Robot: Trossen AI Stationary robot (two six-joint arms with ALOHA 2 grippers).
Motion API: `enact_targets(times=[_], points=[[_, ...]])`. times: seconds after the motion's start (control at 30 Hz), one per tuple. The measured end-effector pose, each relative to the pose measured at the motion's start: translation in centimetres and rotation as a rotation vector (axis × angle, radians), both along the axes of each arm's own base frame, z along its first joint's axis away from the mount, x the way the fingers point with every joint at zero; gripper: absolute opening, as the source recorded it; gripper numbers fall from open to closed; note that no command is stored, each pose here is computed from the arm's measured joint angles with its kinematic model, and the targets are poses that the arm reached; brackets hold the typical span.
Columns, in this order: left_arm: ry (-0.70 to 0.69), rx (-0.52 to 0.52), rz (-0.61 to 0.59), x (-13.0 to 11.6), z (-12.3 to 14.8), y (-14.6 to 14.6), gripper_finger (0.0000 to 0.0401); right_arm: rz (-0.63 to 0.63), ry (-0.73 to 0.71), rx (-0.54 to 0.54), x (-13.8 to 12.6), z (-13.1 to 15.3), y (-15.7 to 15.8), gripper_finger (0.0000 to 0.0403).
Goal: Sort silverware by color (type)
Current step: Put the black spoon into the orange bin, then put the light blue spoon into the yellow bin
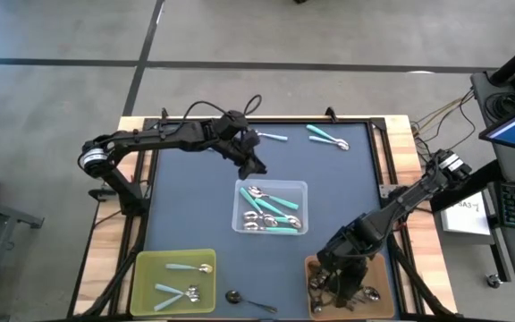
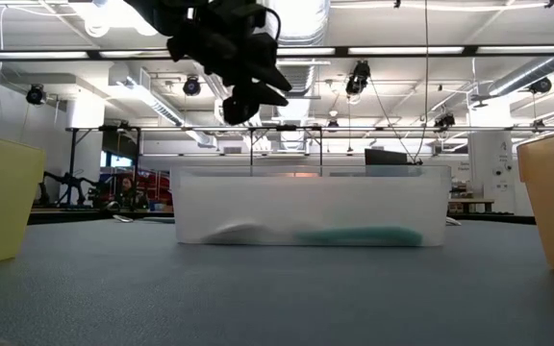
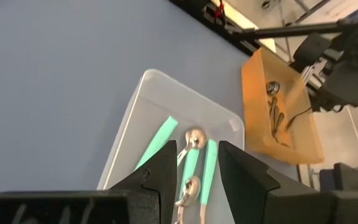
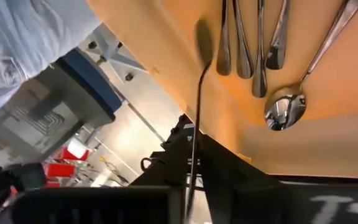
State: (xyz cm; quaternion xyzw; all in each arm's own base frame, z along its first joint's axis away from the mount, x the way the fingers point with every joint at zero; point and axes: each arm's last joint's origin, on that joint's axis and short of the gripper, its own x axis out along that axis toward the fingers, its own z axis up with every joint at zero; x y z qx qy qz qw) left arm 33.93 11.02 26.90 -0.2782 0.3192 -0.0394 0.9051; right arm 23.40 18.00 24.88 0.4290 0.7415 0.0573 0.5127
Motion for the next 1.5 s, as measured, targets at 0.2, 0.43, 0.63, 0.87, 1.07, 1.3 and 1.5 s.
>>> enact_targets(times=[0.2,0.43,0.63,0.87,1.07,1.3,1.5], points=[[0.024,0.002,-0.009,-0.2,-0.2,-0.1,0.01,0.057,-0.002,0.033,0.0,-0.3,0.1,0.0092],[0.016,0.025,-0.025,-0.2,-0.2,-0.1,0.01,0.1,0.096,-0.045,-0.9,-0.7,-1.5,0.0138],[0.017,0.02,-0.023,-0.1,-0.2,-0.1,0.01,0.051,0.038,-0.19,-0.6,0.0,-5.2,0.0129],[0.017,0.02,-0.029,-0.1,-0.2,-0.3,0.01,-0.023,-0.127,-0.532,1.2,-0.1,-11.9,0.0119],[0.017,0.024,-0.024,-0.1,-0.2,-0.3,0.01,-0.061,-0.138,-0.734,2.4,-0.9,-19.0,0.0118],[0.036,0.084,0.047,0.0,-0.2,0.0,0.01,-0.116,-0.143,-0.857,1.6,-1.6,-28.2,0.0118],[0.044,0.144,0.118,0.0,-0.1,0.3,0.01,-0.313,-0.172,-0.925,0.5,-3.1,-35.5,0.0118]])
